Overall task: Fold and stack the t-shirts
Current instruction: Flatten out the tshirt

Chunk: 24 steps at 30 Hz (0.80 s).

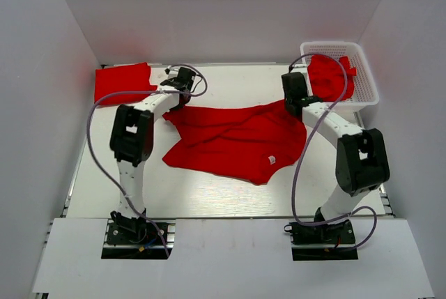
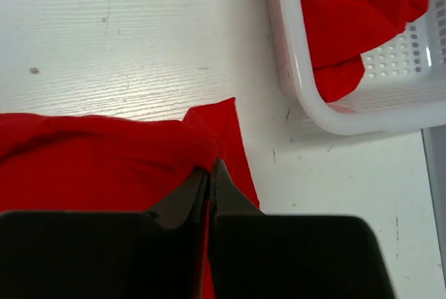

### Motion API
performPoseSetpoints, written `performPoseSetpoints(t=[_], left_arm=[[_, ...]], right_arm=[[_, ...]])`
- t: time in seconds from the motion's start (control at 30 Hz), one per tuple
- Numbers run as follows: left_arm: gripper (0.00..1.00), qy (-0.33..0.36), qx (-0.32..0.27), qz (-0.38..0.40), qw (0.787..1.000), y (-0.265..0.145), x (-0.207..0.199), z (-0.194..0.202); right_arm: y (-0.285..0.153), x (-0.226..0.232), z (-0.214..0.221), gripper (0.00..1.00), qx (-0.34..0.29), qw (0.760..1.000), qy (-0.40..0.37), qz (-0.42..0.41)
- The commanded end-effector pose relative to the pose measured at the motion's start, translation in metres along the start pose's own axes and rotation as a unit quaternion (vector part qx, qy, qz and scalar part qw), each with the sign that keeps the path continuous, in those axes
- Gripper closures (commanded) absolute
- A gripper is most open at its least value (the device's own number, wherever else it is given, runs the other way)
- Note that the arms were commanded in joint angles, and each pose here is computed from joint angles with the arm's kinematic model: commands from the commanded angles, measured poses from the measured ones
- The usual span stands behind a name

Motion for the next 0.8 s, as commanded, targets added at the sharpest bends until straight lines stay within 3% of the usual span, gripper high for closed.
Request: performPoseSetpoints(t=[0.0,0.17,0.33,0.57,0.77], left_arm=[[1.0,-0.052,-0.016,0.04,0.998,0.003,0.0,-0.037],[1.0,-0.067,-0.034,0.053,0.996,0.002,0.002,-0.047],[1.0,-0.115,-0.111,0.06,0.985,-0.05,0.05,-0.078],[1.0,-0.161,-0.207,0.076,0.962,-0.138,0.125,-0.084],[1.0,-0.228,-0.301,0.076,0.923,-0.234,0.208,-0.066]], right_arm=[[-0.004,0.004,-0.048,1.0,-0.047,0.997,0.047,-0.035],[-0.001,0.001,-0.057,1.0,-0.049,0.997,0.052,-0.037],[-0.021,-0.011,-0.079,1.0,-0.083,0.994,0.064,-0.041],[-0.105,-0.051,-0.134,1.0,-0.196,0.975,0.097,-0.04],[-0.201,-0.104,-0.167,1.0,-0.313,0.94,0.138,-0.016]])
Point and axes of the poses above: each gripper's point midway between its finger pads, its own y axis out along the fingers, its own x axis along the line the jaws close on, z = x × y, the point moved 7 cm from there along -y, back along the fingers, and after that the axes turned 8 degrees about y, right-handed, at the moved point
